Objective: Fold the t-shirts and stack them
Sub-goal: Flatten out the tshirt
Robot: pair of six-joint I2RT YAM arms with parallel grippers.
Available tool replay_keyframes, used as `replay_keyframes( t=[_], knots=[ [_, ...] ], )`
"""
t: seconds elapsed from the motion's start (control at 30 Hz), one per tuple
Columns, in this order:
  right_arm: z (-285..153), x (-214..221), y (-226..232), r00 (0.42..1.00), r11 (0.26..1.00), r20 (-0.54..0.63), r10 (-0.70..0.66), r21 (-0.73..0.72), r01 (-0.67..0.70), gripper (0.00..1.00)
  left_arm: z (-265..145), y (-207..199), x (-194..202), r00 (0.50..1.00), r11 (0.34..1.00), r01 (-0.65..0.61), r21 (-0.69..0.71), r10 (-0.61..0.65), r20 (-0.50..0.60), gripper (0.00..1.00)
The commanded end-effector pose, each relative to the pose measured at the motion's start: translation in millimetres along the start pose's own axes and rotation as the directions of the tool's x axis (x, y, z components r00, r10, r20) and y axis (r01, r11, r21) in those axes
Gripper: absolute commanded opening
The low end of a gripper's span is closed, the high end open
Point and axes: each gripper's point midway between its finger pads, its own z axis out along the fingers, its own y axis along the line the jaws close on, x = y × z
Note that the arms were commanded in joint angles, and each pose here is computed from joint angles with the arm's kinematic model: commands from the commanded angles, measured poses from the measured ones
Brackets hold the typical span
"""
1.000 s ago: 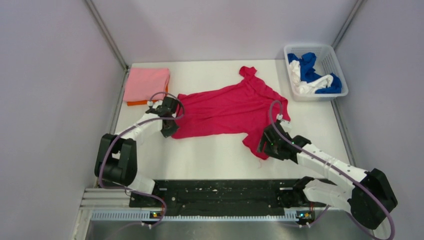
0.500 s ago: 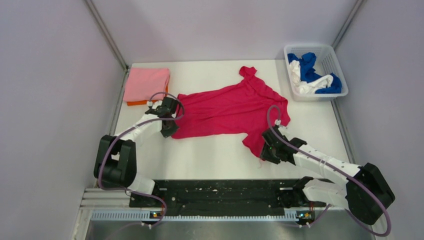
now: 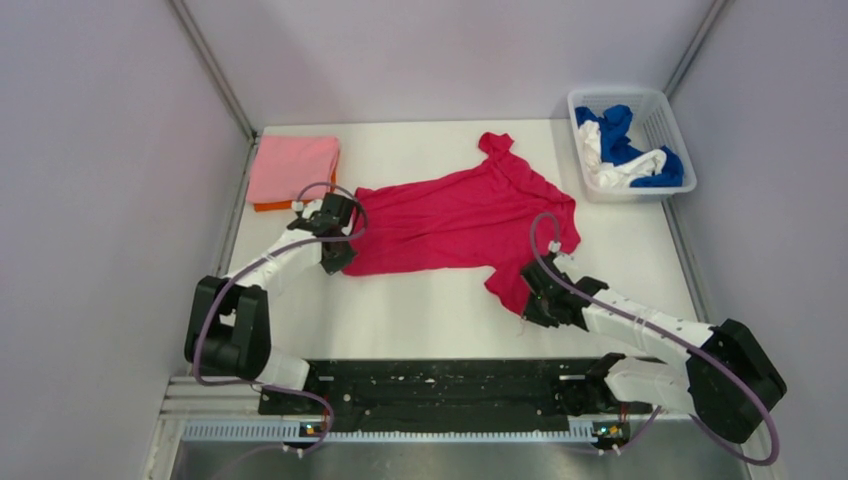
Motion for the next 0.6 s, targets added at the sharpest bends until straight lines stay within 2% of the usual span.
replay_keyframes(
  t=[0.0,0.1,0.17,0.27,0.4,0.57],
  knots=[
    [-12.0,-35.4,2.7,0.988,0.999,0.153,-0.023,0.038,0.018,0.0,-19.7,-6.2,-11.2,0.999,0.998,0.012,0.06,-0.014,0.039,0.0],
    [-54.5,-94.8,23.4,0.933,1.0,0.36,-0.011,-0.003,0.013,0.0,-45.1,-19.8,-29.2,0.995,0.988,0.025,0.15,-0.038,0.089,0.0],
    [-92.2,-137.7,33.0,0.871,1.0,0.491,0.01,-0.024,0.002,0.0,-72.9,-31.7,-50.7,0.986,0.973,0.031,0.23,-0.067,0.151,0.0],
    [-153.9,-190.7,39.6,0.765,0.998,0.641,0.056,-0.054,-0.028,0.0,-135.3,-53.6,-93.9,0.957,0.926,0.007,0.378,-0.117,0.267,0.0],
    [-251.7,-244.5,35.4,0.592,0.994,0.799,0.107,-0.094,-0.053,0.0,-223.9,-60.0,-142.0,0.885,0.854,-0.028,0.519,-0.221,0.41,0.0],
    [-378.3,-276.3,25.3,0.388,0.97,0.895,0.22,-0.241,0.007,0.0,-319.2,-49.3,-173.2,0.803,0.776,-0.082,0.625,-0.32,0.503,0.0]
  ],
)
